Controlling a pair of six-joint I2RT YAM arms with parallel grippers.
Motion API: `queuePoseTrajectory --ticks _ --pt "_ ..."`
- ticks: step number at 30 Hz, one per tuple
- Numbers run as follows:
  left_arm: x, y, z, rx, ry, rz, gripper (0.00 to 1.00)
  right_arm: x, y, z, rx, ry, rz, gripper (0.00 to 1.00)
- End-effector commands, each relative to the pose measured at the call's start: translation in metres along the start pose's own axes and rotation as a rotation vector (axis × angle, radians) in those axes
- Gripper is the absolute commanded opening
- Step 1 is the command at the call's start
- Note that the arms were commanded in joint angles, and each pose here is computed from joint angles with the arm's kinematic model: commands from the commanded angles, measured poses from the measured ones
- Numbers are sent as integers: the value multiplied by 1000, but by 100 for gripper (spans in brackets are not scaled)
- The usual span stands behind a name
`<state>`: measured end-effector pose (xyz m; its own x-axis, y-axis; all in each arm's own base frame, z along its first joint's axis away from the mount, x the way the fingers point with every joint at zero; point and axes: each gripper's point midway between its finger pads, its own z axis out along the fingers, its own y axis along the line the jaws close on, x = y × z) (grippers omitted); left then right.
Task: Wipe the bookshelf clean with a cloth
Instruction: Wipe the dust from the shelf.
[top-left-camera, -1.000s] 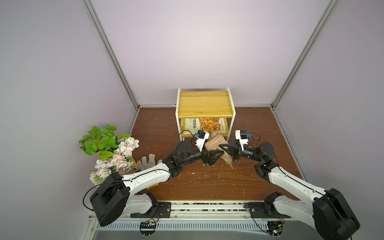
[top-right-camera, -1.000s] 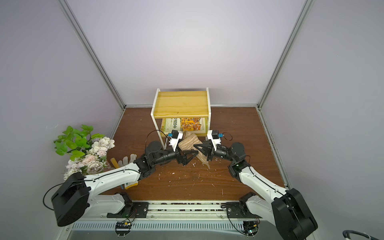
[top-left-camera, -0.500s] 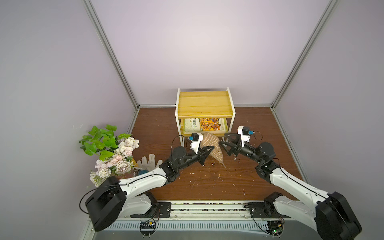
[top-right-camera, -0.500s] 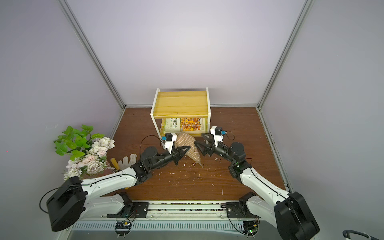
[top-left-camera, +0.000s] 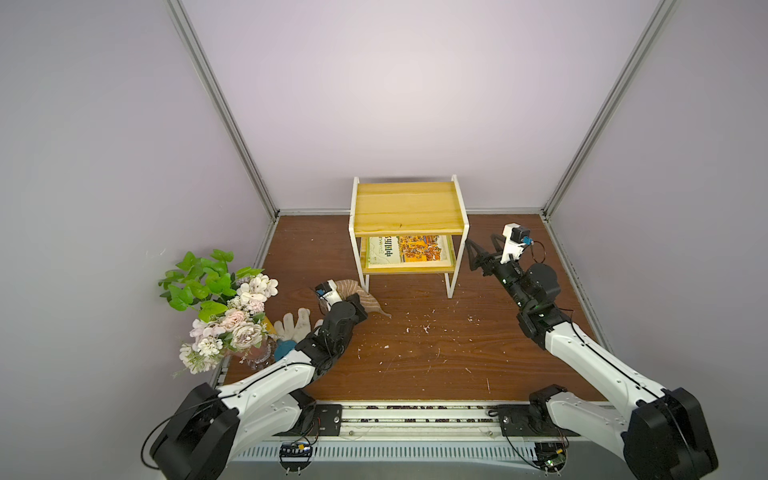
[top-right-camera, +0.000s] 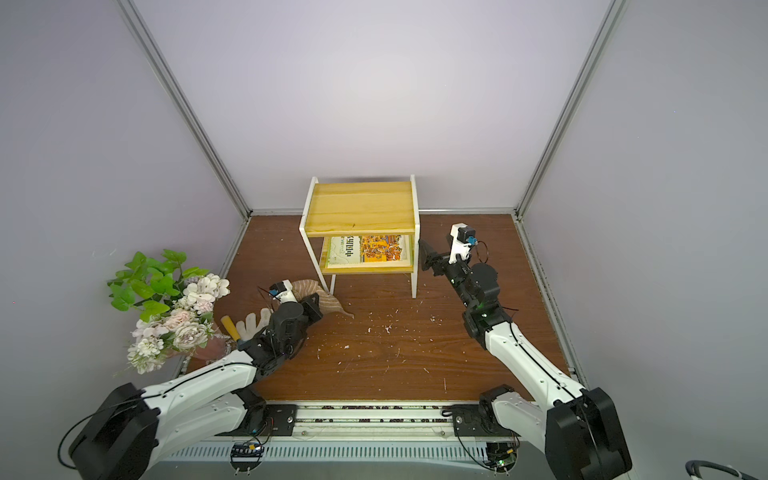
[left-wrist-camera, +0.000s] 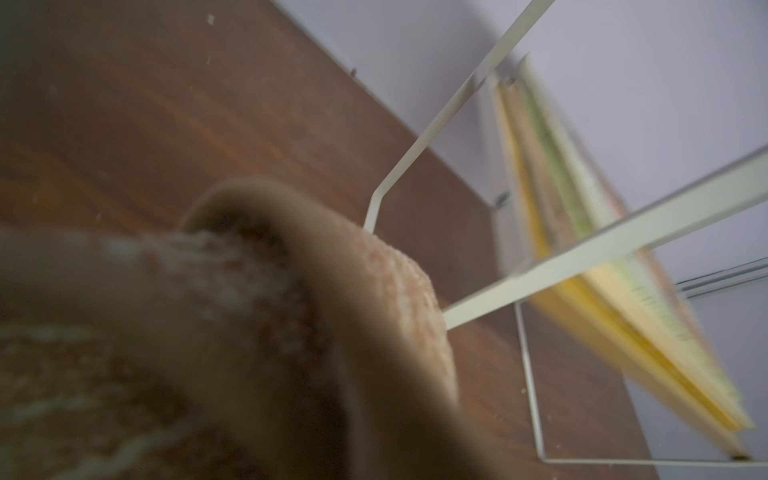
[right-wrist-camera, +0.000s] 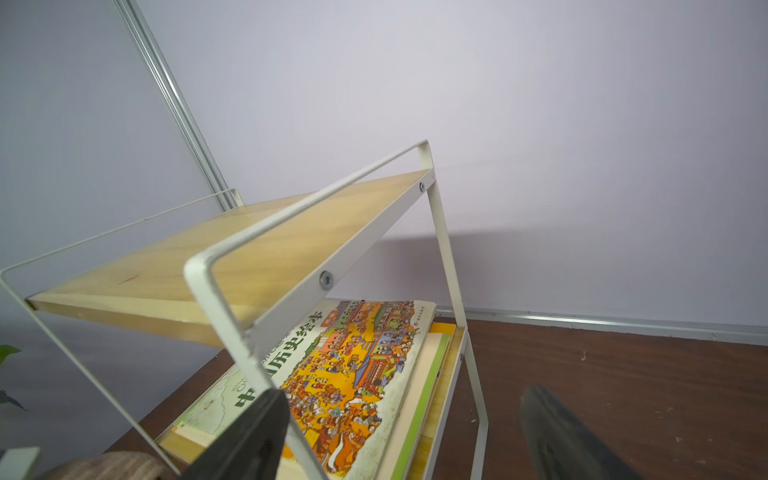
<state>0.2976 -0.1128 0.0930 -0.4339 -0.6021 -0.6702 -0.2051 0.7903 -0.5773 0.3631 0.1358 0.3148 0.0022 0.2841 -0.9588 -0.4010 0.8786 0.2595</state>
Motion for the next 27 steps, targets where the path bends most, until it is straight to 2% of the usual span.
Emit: queuePoseTrajectory --ticks 1,4,6,8,13,14,16,19,22,24,27 --pt "6 -7 20 68 118 -43 0 -8 0 -1 -5 -81 1 92" --pt "-34 -64 6 220 28 34 0 -18 8 6 -35 -75 -41 96" --pt "-51 -72 -4 211 -27 42 0 -24 15 7 -68 -77 -55 99" --pt "-45 -54 -5 145 -22 12 0 -24 16 4 -77 -90 -45 99" --pt "8 24 7 -39 55 -94 0 4 8 2 -67 -52 16 99" --pt "11 34 8 -72 63 -97 0 10 8 3 -71 -33 24 99" --pt "-4 42 9 -102 48 -98 0 13 10 6 -83 -10 25 99" --pt "-45 16 16 81 107 -148 0 5 11 9 -75 -12 18 99" --pt "-75 -3 25 71 159 -31 0 -1 11 9 -69 -27 16 99" --pt "-76 -18 32 98 224 22 0 -1 10 9 -66 -30 24 99" --pt "-58 -35 29 210 289 12 0 7 8 8 -62 -8 44 99"
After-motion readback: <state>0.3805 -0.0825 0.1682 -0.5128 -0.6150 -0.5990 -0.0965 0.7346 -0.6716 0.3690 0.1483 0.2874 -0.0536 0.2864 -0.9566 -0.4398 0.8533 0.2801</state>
